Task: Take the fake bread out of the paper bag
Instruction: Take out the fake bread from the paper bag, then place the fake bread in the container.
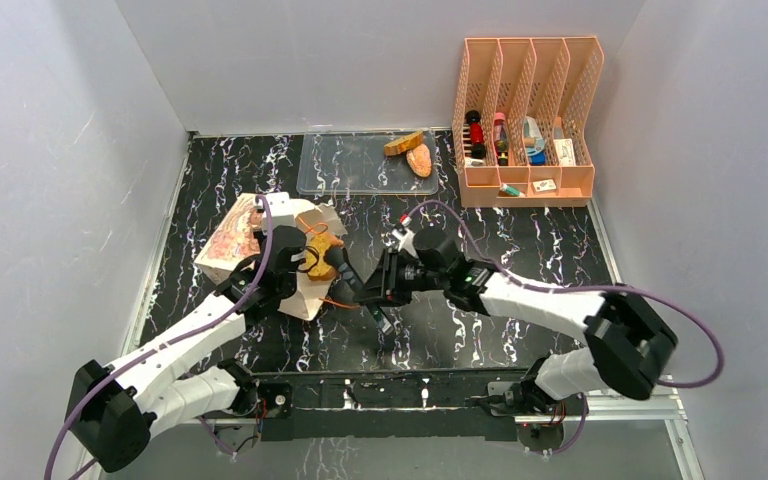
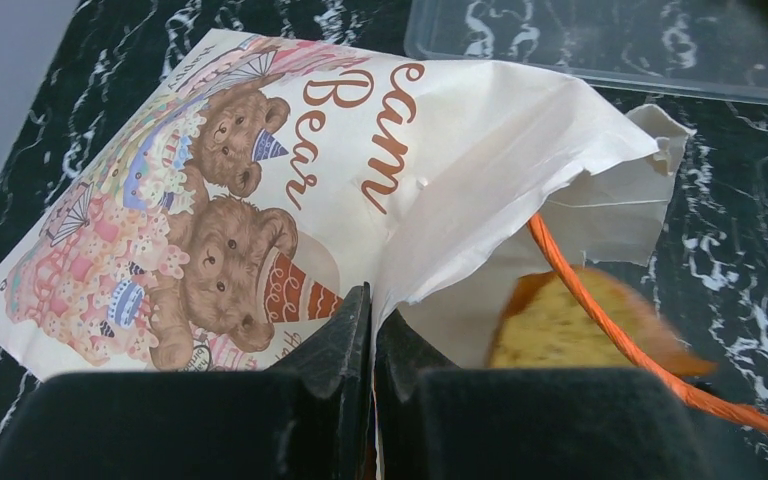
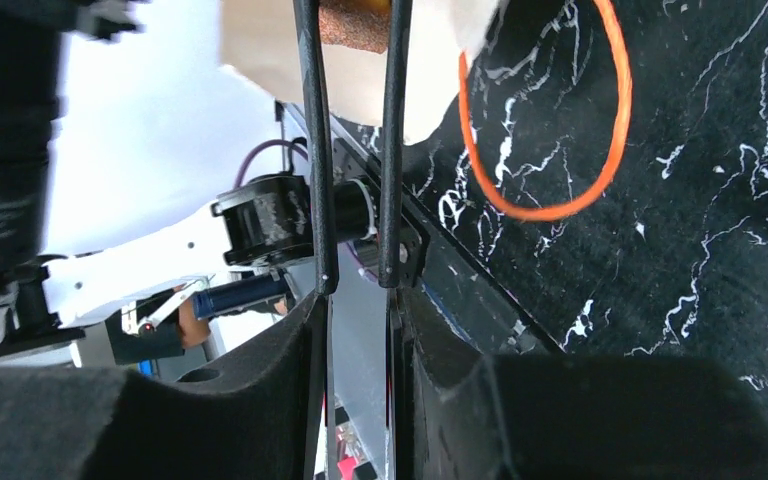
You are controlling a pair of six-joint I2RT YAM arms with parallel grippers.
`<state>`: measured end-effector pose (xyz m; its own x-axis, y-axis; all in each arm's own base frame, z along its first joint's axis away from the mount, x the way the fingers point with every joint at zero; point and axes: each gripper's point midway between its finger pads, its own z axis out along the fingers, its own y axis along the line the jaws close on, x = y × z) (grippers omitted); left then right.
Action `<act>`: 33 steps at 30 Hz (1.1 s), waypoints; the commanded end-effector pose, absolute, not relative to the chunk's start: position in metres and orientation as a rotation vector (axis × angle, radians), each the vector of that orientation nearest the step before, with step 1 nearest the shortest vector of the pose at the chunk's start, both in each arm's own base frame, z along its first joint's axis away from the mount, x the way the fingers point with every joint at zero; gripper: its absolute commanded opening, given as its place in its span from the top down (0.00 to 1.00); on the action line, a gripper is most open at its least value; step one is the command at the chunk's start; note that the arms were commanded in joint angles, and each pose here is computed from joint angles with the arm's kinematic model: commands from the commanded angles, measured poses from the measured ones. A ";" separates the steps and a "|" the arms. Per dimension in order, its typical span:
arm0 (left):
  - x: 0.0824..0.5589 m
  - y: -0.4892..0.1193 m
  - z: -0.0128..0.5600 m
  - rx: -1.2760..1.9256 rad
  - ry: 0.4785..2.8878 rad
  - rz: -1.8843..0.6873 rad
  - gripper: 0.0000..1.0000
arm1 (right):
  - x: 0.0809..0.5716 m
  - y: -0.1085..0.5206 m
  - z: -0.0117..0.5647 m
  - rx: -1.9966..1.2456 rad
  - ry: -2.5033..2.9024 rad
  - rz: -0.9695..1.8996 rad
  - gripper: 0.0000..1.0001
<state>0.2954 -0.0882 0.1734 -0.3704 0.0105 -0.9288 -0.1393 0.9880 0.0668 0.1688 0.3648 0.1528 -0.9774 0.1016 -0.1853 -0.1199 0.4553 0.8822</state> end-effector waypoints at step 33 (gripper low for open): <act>0.270 -0.057 0.194 -0.242 1.922 0.132 1.00 | 0.506 0.302 0.169 0.159 2.140 0.973 1.00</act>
